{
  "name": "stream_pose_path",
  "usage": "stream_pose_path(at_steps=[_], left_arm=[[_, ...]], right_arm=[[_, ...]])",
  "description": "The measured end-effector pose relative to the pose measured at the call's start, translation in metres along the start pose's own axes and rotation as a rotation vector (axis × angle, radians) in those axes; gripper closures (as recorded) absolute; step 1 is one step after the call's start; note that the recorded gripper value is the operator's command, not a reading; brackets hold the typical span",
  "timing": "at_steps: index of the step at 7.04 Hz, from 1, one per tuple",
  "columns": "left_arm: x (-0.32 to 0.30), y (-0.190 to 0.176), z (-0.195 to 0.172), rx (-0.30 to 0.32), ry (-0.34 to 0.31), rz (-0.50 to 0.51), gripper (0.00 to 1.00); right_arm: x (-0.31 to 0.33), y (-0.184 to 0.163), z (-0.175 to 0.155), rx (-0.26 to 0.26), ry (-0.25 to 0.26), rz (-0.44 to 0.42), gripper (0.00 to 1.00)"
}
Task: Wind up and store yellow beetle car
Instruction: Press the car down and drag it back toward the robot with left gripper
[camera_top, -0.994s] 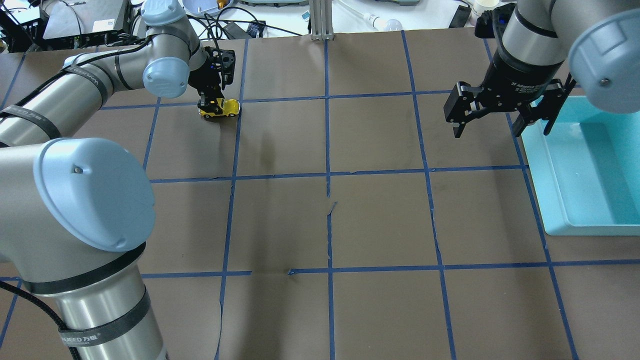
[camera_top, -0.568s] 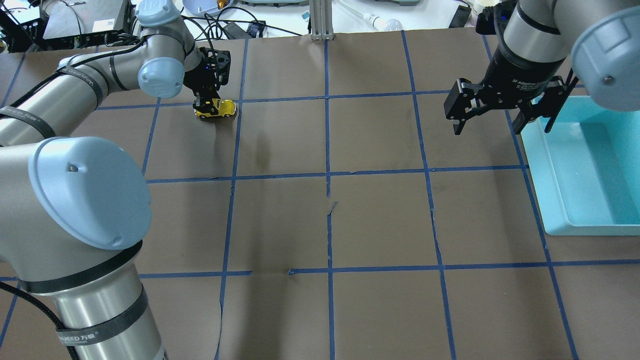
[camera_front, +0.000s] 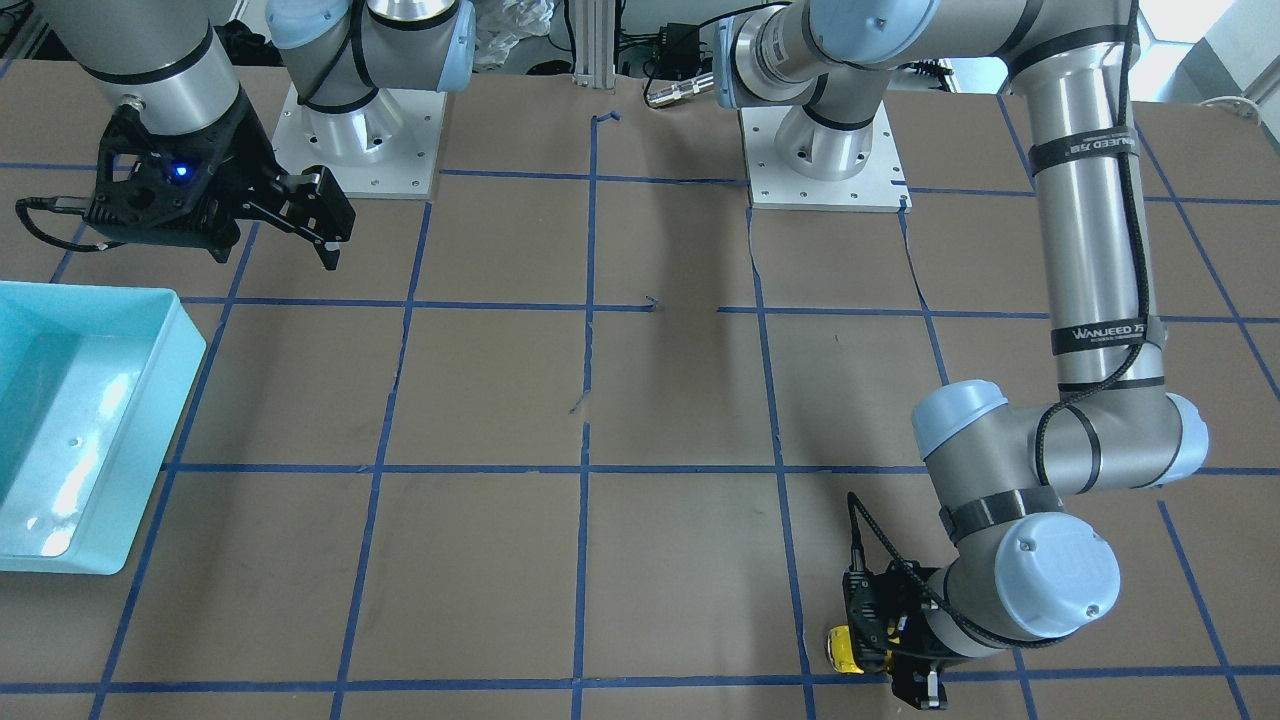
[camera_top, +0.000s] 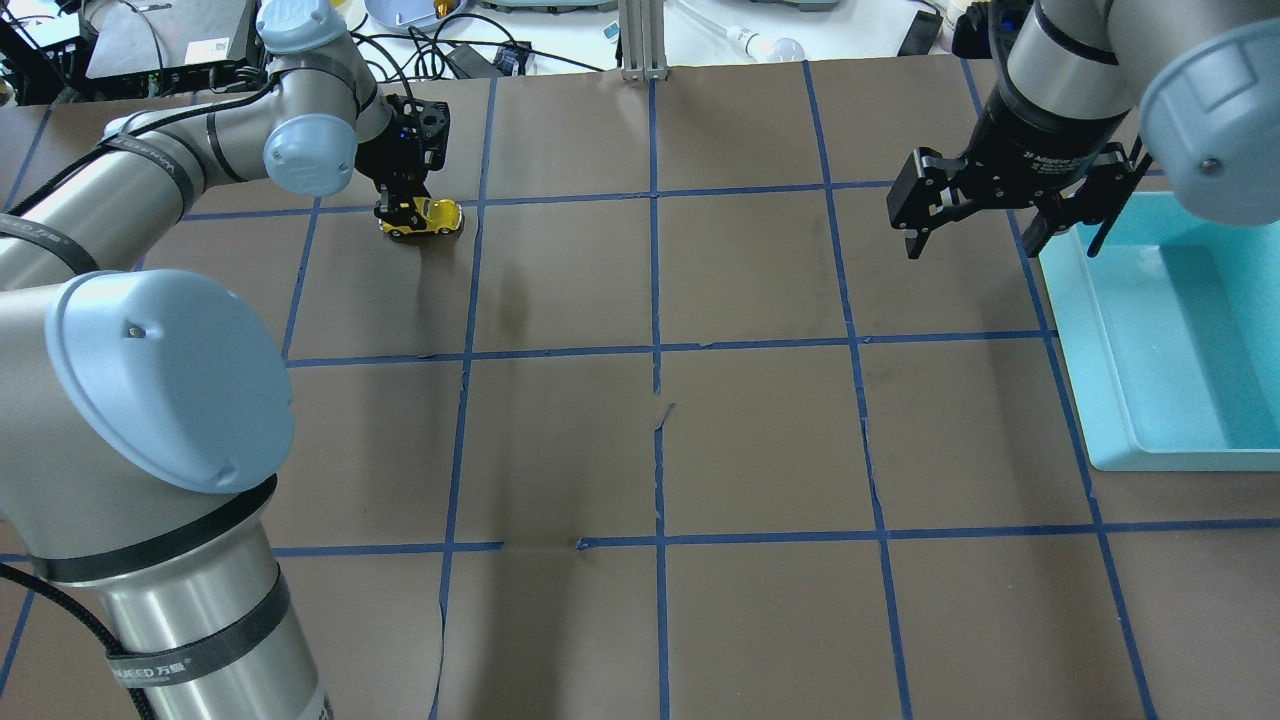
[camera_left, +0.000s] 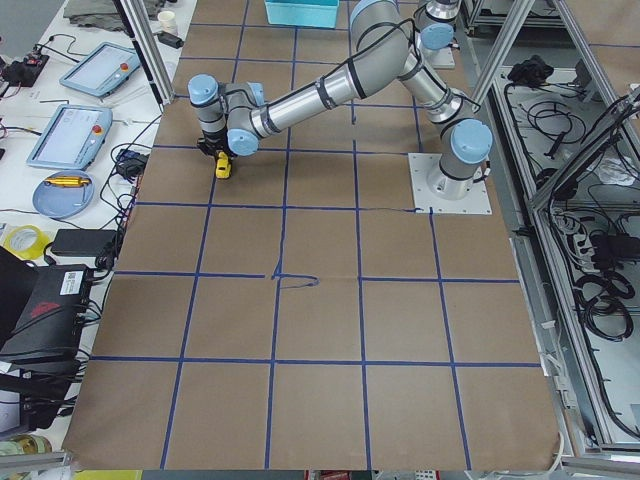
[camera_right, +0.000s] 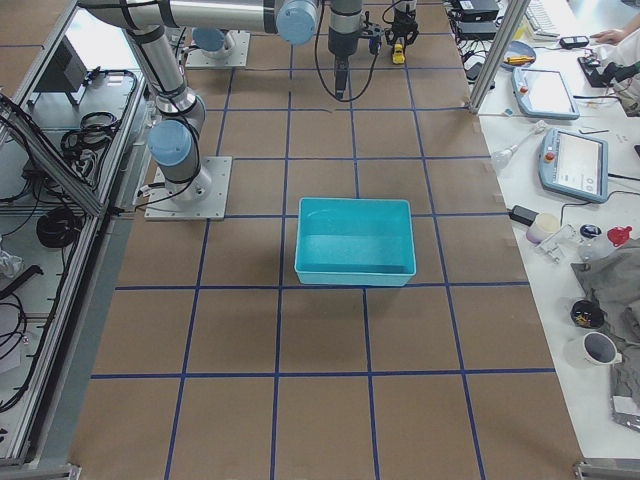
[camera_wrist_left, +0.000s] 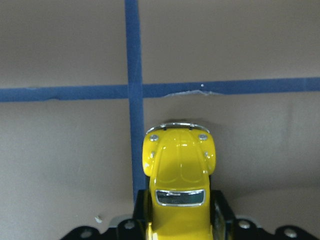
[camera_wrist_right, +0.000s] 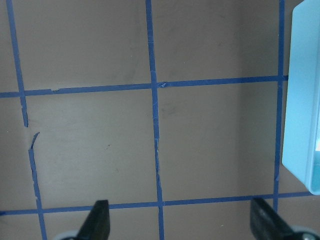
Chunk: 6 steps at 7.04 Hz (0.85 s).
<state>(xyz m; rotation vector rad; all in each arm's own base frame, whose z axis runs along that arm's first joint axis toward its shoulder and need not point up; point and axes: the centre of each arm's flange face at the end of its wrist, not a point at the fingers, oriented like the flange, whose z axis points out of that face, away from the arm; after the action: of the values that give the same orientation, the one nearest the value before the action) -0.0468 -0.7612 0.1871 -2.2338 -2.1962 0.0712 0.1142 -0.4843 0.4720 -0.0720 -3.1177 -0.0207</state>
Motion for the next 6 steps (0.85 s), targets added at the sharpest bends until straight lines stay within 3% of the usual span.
stream_pose_path(at_steps=[6], left_arm=[[0.0,0.035,-0.001,-0.003,0.0,0.016,1.0]], right_arm=[[0.0,0.0,0.001,-0.001,0.004,0.0,0.0]])
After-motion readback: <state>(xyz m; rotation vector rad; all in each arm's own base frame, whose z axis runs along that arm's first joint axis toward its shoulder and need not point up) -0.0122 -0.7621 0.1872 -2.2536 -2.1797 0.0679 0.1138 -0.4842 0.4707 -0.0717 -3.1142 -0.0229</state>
